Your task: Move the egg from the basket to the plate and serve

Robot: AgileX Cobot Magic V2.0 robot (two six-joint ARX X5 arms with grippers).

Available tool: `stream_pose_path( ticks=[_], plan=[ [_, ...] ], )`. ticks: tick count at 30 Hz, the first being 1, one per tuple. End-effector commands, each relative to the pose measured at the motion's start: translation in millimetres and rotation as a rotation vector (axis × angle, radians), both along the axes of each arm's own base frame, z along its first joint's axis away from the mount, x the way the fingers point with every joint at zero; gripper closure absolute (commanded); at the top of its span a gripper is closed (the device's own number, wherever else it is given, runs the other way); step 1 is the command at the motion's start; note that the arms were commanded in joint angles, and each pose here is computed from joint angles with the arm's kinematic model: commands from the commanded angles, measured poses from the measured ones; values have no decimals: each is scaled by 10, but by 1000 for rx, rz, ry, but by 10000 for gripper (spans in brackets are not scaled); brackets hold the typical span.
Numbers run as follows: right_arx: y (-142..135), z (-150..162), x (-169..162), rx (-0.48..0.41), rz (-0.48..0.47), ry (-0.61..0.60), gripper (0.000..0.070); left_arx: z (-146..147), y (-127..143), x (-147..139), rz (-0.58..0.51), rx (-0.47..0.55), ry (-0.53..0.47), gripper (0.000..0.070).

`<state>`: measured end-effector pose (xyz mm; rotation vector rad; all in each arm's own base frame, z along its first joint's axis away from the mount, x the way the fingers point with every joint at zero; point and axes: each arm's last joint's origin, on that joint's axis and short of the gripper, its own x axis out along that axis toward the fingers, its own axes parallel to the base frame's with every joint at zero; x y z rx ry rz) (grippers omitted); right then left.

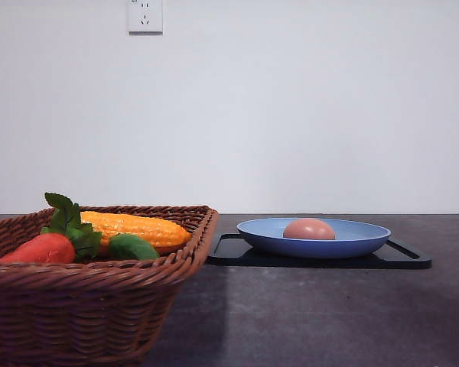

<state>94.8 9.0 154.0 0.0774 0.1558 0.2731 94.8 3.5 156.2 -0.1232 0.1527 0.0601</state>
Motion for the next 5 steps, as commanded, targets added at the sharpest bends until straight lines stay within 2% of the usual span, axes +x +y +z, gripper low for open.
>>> stream_pose_path(
  ticks=[1, 5],
  plan=[
    [-1, -29, 4, 10, -3, 7, 700, -89, 2, 11, 1, -3, 28, 700],
    [-1, -29, 4, 10, -3, 7, 700, -90, 2, 11, 1, -3, 28, 700]
  ],
)
